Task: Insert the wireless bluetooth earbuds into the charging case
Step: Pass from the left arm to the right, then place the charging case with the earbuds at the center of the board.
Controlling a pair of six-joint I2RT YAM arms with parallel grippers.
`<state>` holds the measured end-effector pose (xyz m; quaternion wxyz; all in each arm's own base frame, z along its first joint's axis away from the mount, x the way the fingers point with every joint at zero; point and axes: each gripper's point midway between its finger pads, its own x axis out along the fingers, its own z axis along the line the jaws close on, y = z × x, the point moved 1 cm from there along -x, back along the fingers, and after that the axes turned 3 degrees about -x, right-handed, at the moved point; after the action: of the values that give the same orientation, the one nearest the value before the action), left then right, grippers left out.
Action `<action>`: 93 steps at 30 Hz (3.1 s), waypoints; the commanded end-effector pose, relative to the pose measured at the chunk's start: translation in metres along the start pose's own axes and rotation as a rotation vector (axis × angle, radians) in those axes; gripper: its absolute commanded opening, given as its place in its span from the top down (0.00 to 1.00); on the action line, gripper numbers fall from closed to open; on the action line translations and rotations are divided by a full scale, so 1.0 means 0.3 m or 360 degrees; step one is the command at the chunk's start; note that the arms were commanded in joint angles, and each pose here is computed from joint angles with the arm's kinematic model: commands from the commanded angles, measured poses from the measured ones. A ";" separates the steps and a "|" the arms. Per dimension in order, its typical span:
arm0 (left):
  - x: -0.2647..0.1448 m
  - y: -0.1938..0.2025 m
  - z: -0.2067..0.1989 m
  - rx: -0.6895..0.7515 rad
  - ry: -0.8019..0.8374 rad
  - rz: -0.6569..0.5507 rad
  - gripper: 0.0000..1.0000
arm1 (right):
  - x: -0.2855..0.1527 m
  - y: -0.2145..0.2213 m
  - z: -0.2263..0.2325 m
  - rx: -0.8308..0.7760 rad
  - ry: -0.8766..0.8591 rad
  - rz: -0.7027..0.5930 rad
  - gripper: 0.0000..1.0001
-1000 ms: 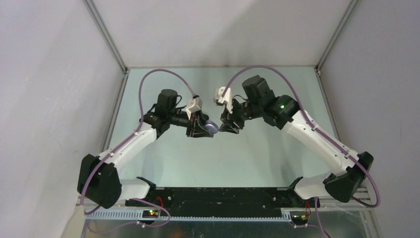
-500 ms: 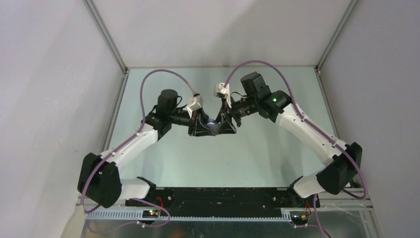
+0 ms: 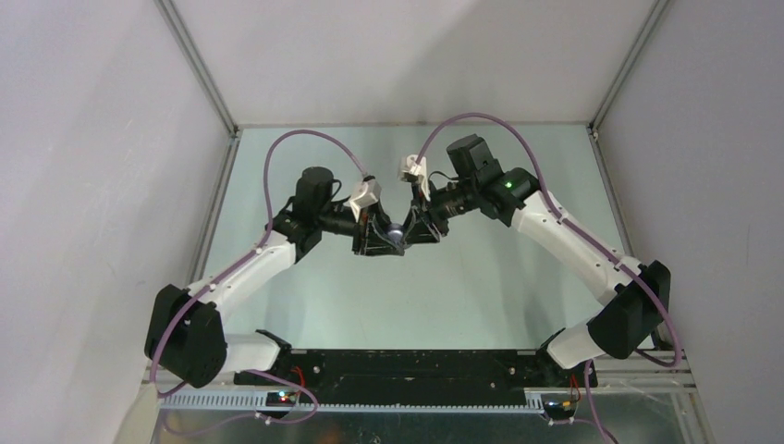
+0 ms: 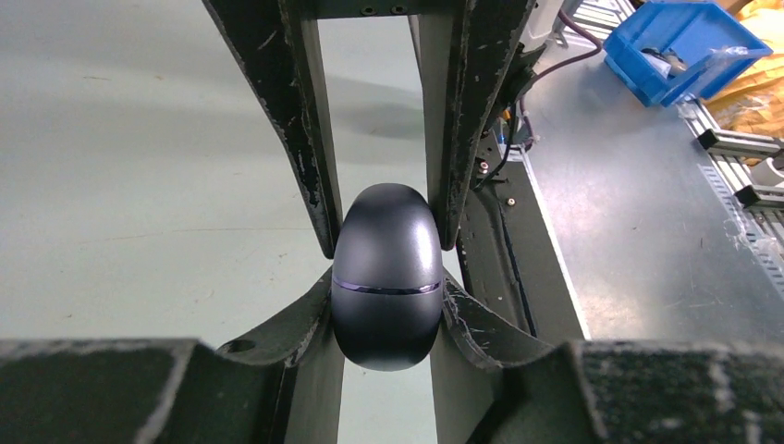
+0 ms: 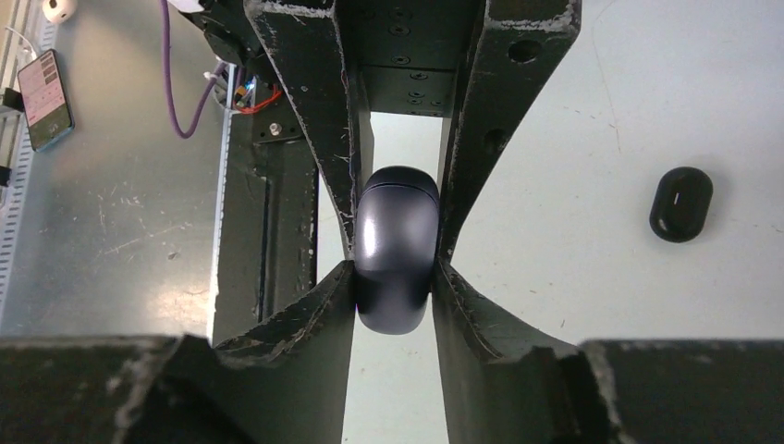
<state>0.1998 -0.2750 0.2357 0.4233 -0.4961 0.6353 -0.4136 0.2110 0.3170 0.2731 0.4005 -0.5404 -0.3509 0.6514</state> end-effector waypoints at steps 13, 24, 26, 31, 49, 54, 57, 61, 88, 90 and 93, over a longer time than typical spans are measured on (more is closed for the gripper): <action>0.004 -0.034 -0.016 0.0064 0.0034 -0.0020 1.00 | 0.029 0.022 0.030 -0.0083 -0.0043 0.0054 0.56; 0.003 -0.032 -0.003 0.0071 -0.0002 -0.0007 0.59 | 0.015 0.000 0.033 -0.0091 -0.0027 0.0033 0.77; 0.003 -0.032 0.002 0.0078 -0.0013 -0.0005 0.46 | 0.006 -0.009 0.037 -0.0094 -0.0024 0.0022 0.78; -0.008 -0.015 0.007 0.0081 -0.0061 0.0031 0.06 | -0.052 -0.042 0.033 -0.0089 0.0014 -0.0029 0.78; -0.460 -0.220 0.118 0.0444 -0.0963 -0.0044 0.01 | -0.201 0.339 -0.459 -0.0023 0.0318 0.0989 0.82; -0.529 -0.190 0.094 0.0487 -0.1104 0.0009 0.01 | -0.172 0.465 -0.589 -0.0059 0.0337 0.1185 0.81; -0.526 -0.137 0.090 0.0439 -0.1102 0.0023 0.01 | -0.161 0.532 -0.620 -0.0057 0.0283 0.1278 0.80; -0.511 -0.083 0.078 0.0386 -0.1087 0.0012 0.01 | -0.142 0.626 -0.627 -0.0043 0.0138 0.1371 0.79; -0.478 -0.048 0.061 0.0311 -0.0968 -0.0026 0.01 | -0.108 0.737 -0.838 -0.0185 0.0296 0.1439 0.37; -0.478 -0.049 0.058 0.0315 -0.0965 -0.0027 0.01 | -0.110 0.721 -0.849 -0.0201 0.0319 0.1425 0.36; -0.477 -0.051 0.057 0.0317 -0.0964 -0.0028 0.01 | -0.117 0.699 -0.851 -0.0214 0.0338 0.1411 0.30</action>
<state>0.2439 -0.1381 0.2584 0.6394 -0.5589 0.4362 -0.2976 0.4163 0.1955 0.0356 0.0709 -0.6974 -0.0703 0.7097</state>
